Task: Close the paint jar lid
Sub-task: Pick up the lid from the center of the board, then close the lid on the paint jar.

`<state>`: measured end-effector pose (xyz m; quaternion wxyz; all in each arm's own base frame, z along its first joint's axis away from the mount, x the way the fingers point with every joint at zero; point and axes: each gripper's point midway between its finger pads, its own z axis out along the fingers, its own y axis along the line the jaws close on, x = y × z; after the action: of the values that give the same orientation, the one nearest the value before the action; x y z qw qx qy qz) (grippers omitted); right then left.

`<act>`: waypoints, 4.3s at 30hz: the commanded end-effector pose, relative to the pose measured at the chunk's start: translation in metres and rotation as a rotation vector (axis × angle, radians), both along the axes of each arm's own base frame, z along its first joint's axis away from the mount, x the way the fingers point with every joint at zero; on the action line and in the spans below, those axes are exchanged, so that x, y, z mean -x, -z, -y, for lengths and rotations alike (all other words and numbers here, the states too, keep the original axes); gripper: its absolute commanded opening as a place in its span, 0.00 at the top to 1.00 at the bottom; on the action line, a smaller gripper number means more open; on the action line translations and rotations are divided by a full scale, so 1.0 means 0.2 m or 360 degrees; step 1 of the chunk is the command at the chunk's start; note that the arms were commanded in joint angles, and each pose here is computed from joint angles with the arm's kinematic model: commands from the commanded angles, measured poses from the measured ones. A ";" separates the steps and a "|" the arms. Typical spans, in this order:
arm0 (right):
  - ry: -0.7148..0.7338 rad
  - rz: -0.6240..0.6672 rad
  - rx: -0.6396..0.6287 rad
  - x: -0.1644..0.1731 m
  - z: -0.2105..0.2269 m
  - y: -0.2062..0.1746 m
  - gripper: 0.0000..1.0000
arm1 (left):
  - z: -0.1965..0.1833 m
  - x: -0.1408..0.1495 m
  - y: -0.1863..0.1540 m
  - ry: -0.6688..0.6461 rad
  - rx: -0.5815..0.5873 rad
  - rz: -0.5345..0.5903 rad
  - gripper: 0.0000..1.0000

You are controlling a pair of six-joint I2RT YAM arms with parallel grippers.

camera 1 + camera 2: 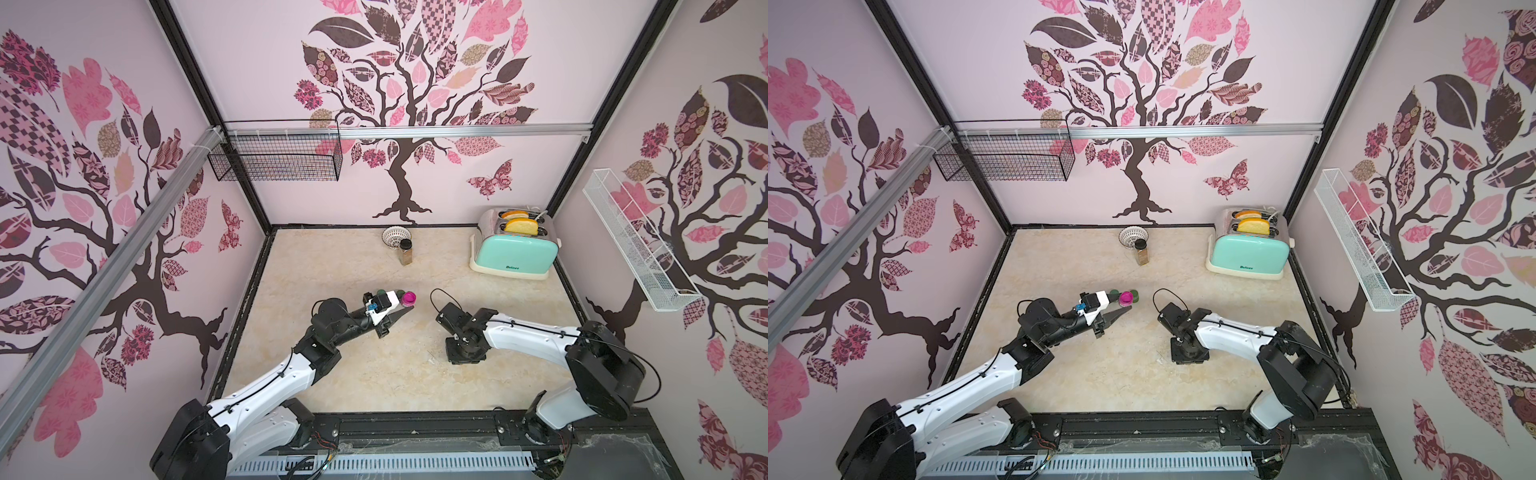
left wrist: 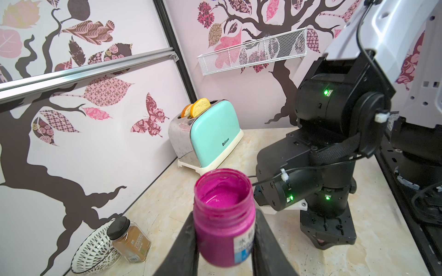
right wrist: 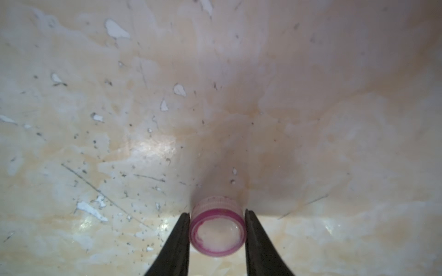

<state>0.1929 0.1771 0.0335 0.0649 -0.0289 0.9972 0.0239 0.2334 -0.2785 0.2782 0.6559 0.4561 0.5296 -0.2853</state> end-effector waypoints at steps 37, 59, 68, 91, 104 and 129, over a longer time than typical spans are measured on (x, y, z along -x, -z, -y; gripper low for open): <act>-0.0692 0.0434 -0.0841 -0.10 -0.58 -1.32 0.72 | 0.11 0.09 0.14 0.0306 -0.0150 -0.0169 0.80; -0.0714 0.0370 -0.0830 -0.10 -0.64 -1.26 0.70 | 0.11 0.09 0.13 0.0308 -0.0148 -0.0162 0.80; -0.0738 0.0359 -0.0845 -0.09 -0.69 -1.26 0.68 | 0.11 0.09 0.13 0.0312 -0.0147 -0.0161 0.80; -0.0716 0.0438 -0.0766 -0.15 -0.68 -1.29 0.41 | 0.11 0.09 0.13 0.0312 -0.0149 -0.0155 0.80; -0.0637 0.0568 -0.0654 -0.20 -0.53 -1.32 0.21 | 0.11 0.10 0.13 0.0315 -0.0149 -0.0155 0.80; -0.0610 0.0441 -0.0604 -0.20 -0.52 -1.13 0.21 | 0.11 0.11 0.13 0.0317 -0.0153 -0.0143 0.80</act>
<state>0.2314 0.2811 0.2597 0.1984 -0.2042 0.9332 0.2194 0.2135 -0.2971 0.2262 0.5463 0.5208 0.5596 -0.3423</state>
